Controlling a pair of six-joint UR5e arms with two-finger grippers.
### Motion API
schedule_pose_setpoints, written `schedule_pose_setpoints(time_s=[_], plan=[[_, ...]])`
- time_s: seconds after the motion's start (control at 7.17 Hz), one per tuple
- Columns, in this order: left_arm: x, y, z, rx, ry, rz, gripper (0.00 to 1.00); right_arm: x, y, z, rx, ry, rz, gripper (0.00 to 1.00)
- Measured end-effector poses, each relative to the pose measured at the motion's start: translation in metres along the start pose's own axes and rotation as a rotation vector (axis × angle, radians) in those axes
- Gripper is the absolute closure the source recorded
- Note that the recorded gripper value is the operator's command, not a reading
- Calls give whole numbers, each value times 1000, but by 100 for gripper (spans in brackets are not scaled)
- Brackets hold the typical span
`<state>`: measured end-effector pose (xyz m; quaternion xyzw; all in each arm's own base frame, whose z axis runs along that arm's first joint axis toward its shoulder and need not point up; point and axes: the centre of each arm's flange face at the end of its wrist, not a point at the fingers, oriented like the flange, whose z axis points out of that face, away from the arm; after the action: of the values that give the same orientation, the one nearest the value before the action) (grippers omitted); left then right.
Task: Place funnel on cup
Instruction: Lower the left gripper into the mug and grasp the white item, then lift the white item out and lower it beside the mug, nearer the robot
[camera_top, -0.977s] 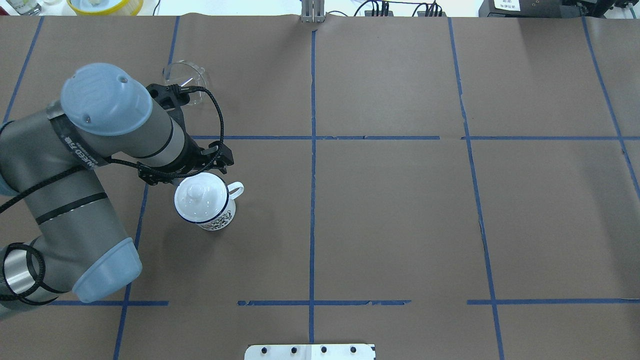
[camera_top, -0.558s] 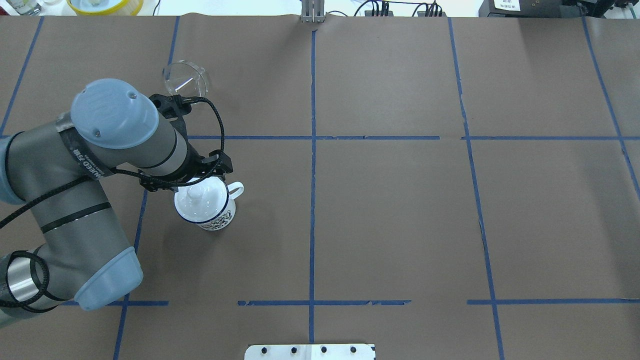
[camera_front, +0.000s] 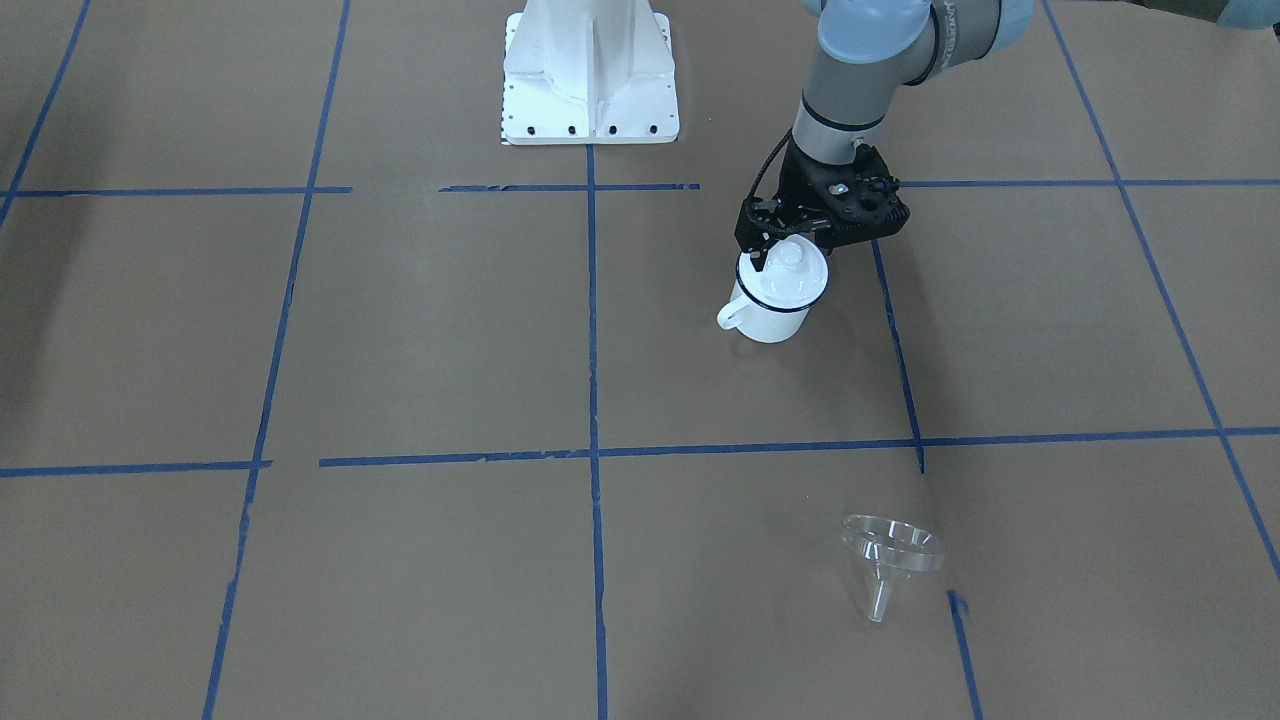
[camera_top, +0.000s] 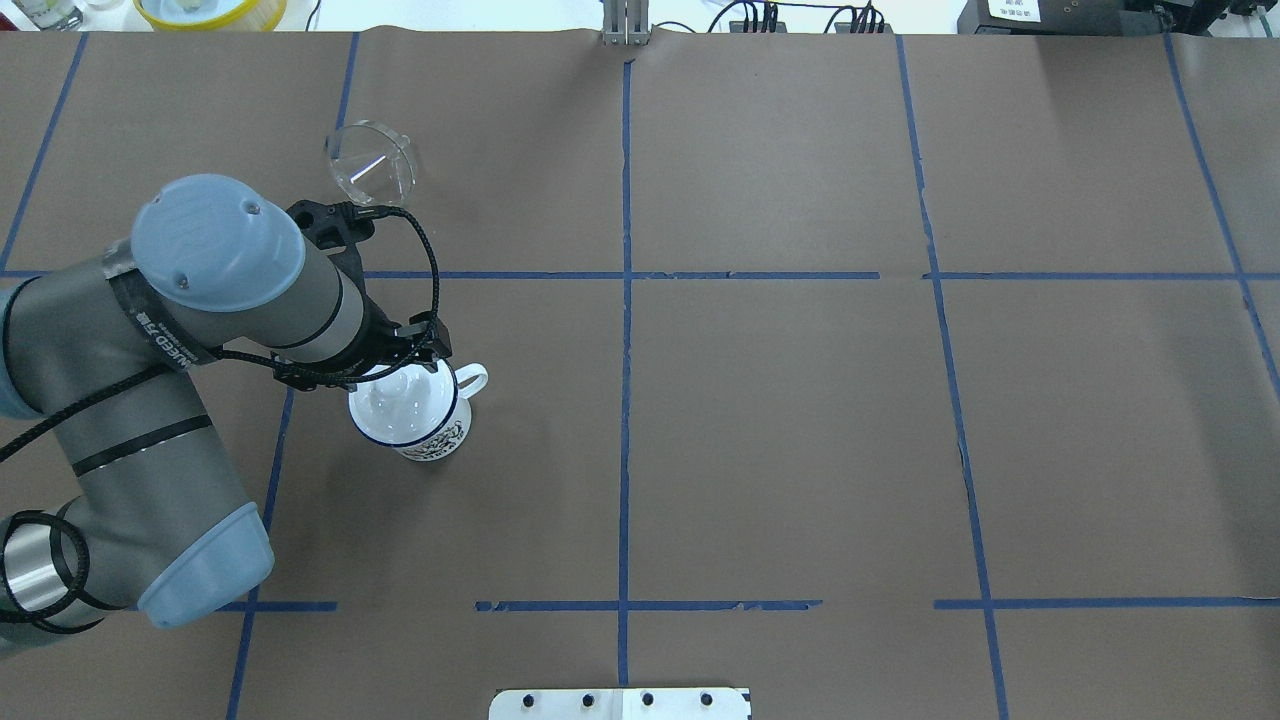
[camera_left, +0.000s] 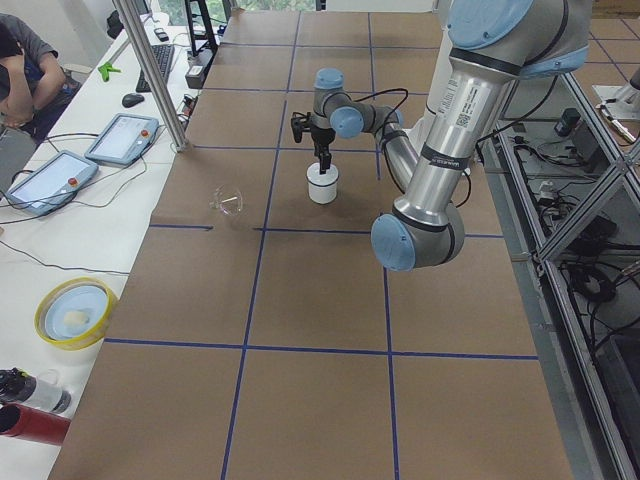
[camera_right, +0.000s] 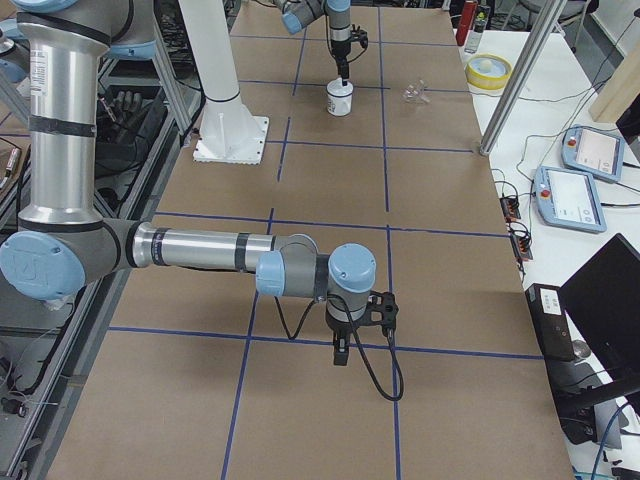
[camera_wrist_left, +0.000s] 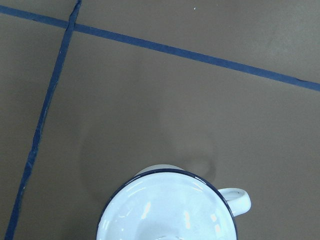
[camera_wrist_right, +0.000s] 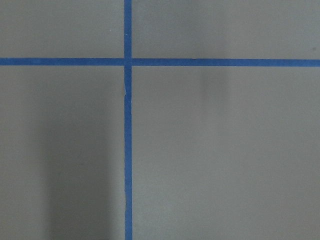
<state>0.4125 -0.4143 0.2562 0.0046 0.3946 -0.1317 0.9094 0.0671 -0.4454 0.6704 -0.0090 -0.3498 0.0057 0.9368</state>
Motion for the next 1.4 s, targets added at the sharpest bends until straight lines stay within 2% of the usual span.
schedule_pose_setpoints(time_s=[0.14,0.28,0.56,0.7,1.12,1.4], plan=[[0,0,0,-2,1,-1,17,0,0,0,0,0,0,0],[0,1,-1,-5,3,-1,23,0,0,0,0,0,0,0],[1,3,-1,-9,6,0,83,0,0,0,1,0,0,0],[1,5,-2,-11,7,1,100,0,0,0,1,0,0,0],[2,6,-4,-11,6,2,100,0,0,0,0,0,0,0],[0,7,-28,2,25,6,100,0,0,0,0,0,0,0]])
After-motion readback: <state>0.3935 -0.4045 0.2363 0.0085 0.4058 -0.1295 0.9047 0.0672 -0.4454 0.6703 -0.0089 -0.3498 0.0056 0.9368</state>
